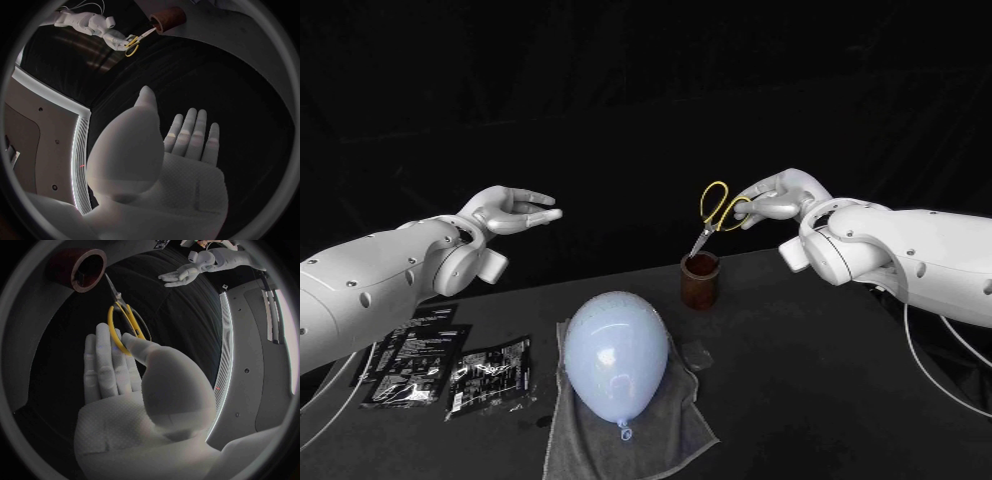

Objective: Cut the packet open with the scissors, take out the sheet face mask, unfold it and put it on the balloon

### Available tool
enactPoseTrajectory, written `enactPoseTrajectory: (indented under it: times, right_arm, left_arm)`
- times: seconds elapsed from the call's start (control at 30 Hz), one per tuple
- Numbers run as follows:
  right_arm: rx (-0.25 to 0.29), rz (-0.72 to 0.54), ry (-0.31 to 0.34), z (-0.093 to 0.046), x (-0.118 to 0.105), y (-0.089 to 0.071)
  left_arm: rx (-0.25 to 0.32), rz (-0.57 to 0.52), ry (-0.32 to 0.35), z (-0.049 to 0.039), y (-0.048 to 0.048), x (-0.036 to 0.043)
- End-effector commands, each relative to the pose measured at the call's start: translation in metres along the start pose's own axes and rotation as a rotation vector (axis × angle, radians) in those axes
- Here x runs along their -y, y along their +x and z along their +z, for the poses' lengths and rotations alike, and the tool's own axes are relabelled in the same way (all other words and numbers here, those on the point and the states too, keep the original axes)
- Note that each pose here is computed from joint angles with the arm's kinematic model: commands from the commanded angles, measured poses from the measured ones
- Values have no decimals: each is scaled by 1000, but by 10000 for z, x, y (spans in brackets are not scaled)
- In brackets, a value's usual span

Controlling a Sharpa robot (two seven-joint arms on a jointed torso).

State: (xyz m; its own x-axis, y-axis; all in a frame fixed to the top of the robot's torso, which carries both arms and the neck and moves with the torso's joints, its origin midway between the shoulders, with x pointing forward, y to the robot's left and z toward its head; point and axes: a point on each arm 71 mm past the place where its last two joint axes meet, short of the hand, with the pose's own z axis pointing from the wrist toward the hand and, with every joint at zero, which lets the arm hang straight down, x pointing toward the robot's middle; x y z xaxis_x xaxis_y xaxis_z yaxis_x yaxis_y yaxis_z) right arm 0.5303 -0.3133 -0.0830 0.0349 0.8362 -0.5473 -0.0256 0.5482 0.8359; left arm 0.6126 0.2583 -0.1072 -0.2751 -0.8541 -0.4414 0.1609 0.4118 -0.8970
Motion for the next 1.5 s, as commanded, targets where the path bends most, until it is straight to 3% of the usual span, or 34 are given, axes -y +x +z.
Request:
enactPoseTrajectory:
  times: [0.03, 0.57, 0.9, 1.2, 1.5]
  right_arm:
    - [-17, -26, -7, 8, 10, 8]
    - [-68, -114, -8, -27, 145, 120]
    - [-54, -198, -83, -46, 177, 386]
    - [-102, -206, -107, -71, 208, 629]
    - [-116, -228, -86, -61, 260, 653]
  left_arm:
    - [21, -27, 5, -12, -19, 12]
    - [34, -40, 6, -69, -72, -6]
    - [34, -48, 10, -84, -77, -4]
    - [28, -54, 10, -88, -71, -4]
    - [25, -57, 9, -91, -72, -7]
